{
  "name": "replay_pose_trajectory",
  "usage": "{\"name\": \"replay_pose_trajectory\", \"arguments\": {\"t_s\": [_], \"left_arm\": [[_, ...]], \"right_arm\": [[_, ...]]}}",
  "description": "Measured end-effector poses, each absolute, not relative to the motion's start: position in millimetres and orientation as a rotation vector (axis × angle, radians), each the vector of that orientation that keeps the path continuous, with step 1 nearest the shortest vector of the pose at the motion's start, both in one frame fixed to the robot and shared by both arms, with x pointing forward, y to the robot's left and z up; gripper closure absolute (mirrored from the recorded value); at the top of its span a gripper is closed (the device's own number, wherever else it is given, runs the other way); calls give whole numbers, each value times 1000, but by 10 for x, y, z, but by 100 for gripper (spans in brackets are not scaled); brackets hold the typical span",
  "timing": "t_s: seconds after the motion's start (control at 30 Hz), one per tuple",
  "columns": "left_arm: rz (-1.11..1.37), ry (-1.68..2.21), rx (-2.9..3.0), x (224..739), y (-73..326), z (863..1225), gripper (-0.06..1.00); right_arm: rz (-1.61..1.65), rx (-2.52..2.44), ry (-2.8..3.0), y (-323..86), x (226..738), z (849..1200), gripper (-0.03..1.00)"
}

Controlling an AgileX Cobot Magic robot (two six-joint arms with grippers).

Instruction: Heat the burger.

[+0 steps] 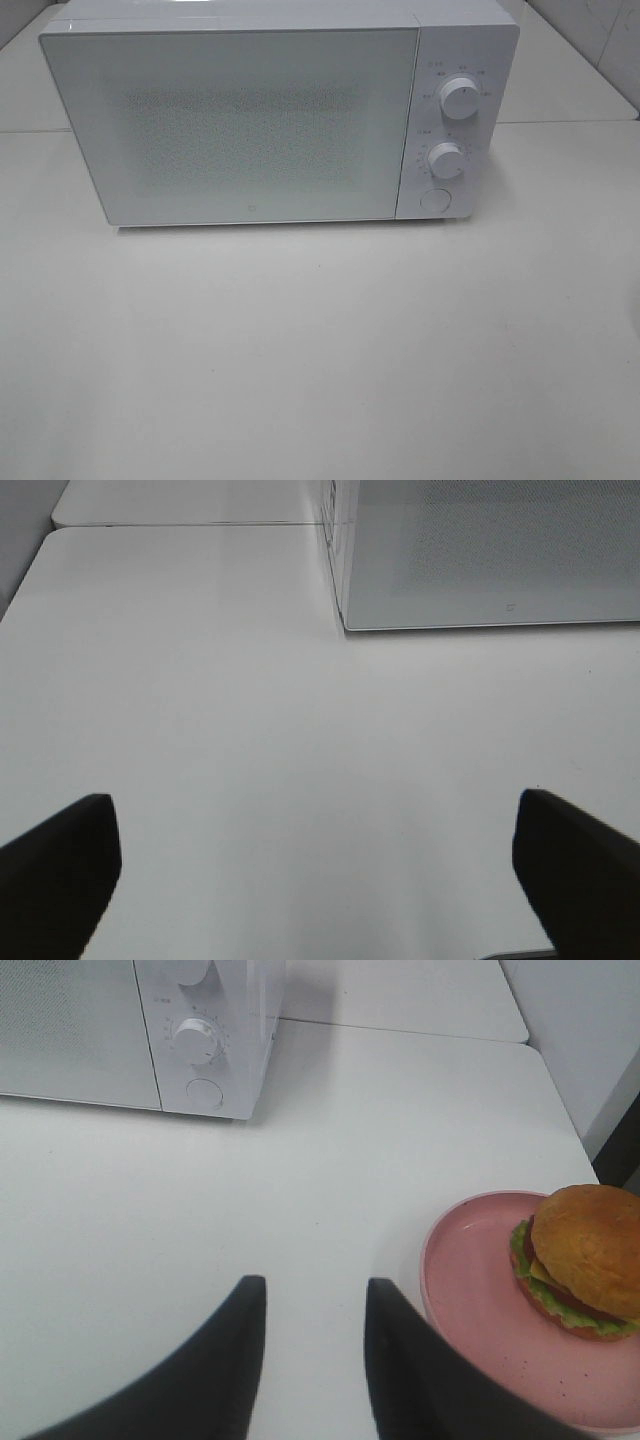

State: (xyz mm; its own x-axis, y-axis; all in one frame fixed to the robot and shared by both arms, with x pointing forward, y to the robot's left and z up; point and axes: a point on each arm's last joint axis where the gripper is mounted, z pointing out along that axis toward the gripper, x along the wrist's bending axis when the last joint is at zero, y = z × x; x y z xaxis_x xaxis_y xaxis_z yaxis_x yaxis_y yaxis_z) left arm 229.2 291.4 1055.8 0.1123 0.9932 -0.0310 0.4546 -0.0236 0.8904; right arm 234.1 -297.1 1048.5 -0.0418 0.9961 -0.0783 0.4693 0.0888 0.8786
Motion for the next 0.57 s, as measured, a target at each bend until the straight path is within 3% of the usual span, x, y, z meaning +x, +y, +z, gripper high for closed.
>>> {"name": "replay_pose_trajectory", "arguments": {"t_s": [0.57], "left_arm": [[856,1453,1596,2292,2914,10558,-4]], "right_arm": [[886,1479,1616,-2971,2341,10485,60]]}}
